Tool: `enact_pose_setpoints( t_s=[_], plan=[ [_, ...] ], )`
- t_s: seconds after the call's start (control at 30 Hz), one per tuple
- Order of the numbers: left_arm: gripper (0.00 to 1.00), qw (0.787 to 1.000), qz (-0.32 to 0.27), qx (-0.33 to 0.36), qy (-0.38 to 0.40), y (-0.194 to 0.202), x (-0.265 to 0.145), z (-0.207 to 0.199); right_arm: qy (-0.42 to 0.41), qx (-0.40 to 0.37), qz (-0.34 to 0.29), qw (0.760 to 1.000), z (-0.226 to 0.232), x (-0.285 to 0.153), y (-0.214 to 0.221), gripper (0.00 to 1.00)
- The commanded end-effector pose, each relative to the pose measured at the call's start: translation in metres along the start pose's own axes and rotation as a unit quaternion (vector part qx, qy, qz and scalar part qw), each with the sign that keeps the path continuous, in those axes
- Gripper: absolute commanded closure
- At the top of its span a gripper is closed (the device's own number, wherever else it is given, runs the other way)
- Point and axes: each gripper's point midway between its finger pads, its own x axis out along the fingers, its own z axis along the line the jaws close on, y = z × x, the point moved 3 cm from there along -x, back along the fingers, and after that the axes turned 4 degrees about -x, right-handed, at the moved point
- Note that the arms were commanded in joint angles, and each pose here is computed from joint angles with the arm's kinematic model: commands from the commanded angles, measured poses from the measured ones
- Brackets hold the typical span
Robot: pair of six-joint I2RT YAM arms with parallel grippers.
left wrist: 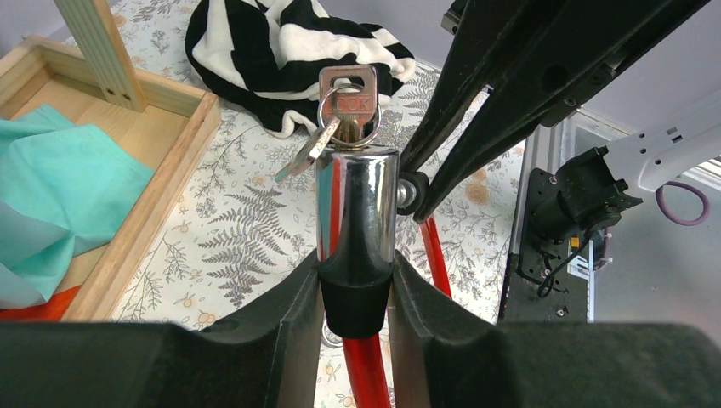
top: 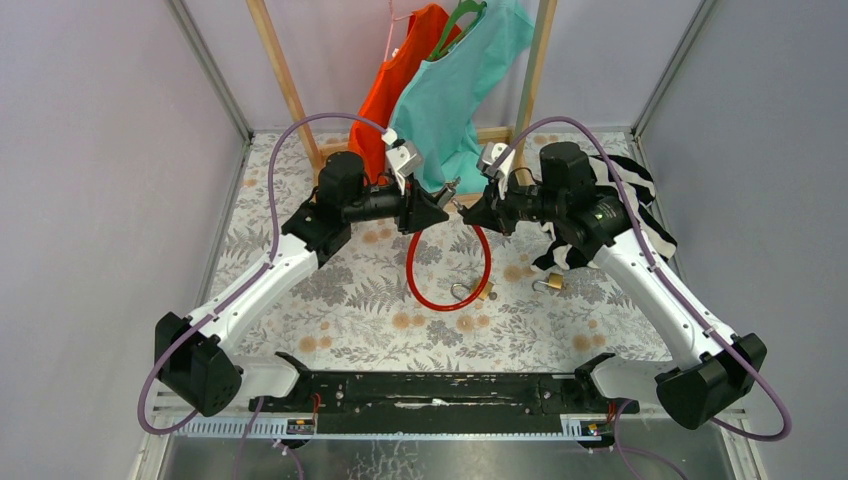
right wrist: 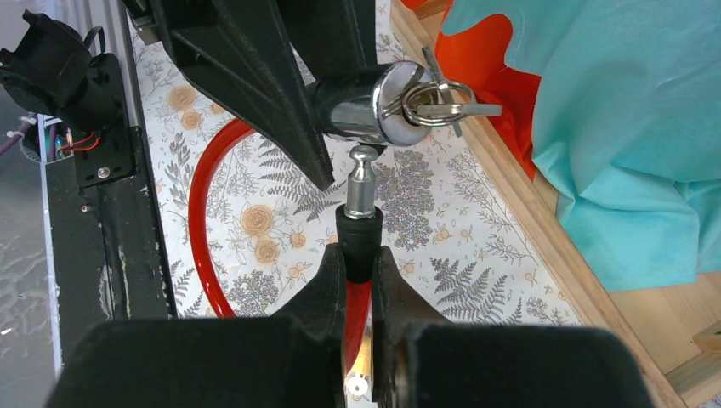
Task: Lock with the key
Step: Lock the lock.
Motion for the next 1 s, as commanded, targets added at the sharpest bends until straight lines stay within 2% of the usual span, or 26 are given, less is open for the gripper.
enact_pose_setpoints(
  t_s=[0.0, 0.63, 0.97],
  plan=[
    [1.00, 0.999, -0.028, 0.038, 0.010, -0.015, -0.002, -0.005, -0.032, -0.019, -0.026, 0.999, 0.015, 0.000, -0.018, 1.00],
    [1.00, 0.997, -0.023, 0.040, 0.065, 0.000, -0.004, -0.020, -0.036, -0.025, -0.004, 0.999, 0.015, 0.010, -0.007, 1.00],
    [1.00, 0.996, 0.014, 0.051, 0.066, 0.021, 0.004, -0.019, -0.032, -0.025, -0.001, 0.999, 0.013, 0.007, -0.020, 1.00]
  ],
)
